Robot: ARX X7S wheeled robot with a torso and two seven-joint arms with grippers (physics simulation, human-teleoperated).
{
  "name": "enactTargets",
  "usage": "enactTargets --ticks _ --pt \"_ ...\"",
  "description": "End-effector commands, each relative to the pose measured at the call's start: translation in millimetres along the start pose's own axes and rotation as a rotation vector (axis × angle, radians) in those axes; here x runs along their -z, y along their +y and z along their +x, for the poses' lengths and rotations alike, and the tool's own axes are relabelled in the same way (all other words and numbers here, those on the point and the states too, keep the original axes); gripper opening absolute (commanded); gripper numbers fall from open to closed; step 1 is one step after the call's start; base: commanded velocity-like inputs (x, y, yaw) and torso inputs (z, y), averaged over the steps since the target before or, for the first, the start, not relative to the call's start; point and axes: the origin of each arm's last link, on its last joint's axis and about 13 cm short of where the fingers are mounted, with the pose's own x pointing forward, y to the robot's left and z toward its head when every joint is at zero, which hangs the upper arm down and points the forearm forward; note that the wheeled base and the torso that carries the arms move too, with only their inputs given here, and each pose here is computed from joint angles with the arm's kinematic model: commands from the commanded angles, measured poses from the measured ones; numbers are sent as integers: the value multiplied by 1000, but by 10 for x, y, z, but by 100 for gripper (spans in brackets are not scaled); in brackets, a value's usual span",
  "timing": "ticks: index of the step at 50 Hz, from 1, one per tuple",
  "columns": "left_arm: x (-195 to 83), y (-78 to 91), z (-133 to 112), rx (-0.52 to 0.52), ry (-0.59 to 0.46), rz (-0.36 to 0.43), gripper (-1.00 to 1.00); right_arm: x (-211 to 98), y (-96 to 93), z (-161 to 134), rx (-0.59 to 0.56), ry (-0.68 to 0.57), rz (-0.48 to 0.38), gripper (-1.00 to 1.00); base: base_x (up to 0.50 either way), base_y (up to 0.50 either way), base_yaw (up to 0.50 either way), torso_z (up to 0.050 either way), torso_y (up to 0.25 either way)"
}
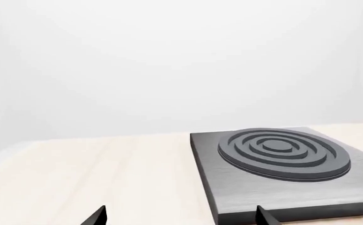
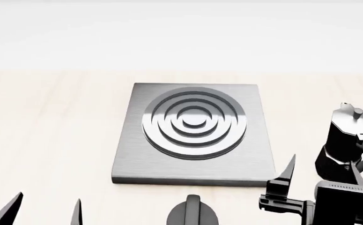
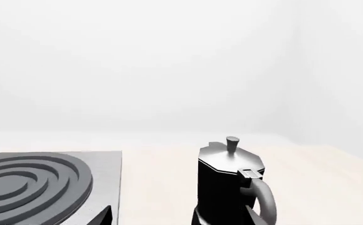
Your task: Put the moka pot on the stove.
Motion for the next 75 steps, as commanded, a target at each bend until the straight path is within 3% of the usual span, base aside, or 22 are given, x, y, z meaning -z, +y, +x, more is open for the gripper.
enactTargets --ticks 1,9,30,39,46,52,59,75 --pt "1 5 -2 -1 0 -1 100 -31 -118 37 37 42 -11 100 0 0 0 0 0" --pt "-2 0 -3 1 0 1 100 -129 -86 -94 3 8 2 100 0 0 0 0 0" --pt "-12 0 -10 4 -1 -3 100 -288 -303 -155 102 -11 -42 100 0 0 0 0 0" --pt "-10 3 -14 1 -1 -3 100 -309 -395 -15 90 17 -2 100 0 0 0 0 0" --pt "-13 2 -16 2 -1 -1 100 -243 -459 85 18 58 85 100 0 0 0 0 0" --pt "-5 0 -16 1 -1 0 100 -153 -532 117 18 79 70 100 0 0 0 0 0" --pt "5 1 -16 1 -1 1 100 -81 -630 136 14 105 118 100 0 0 0 0 0" --pt "3 7 -20 0 0 1 100 -30 -702 205 -4 157 131 100 0 0 0 0 0"
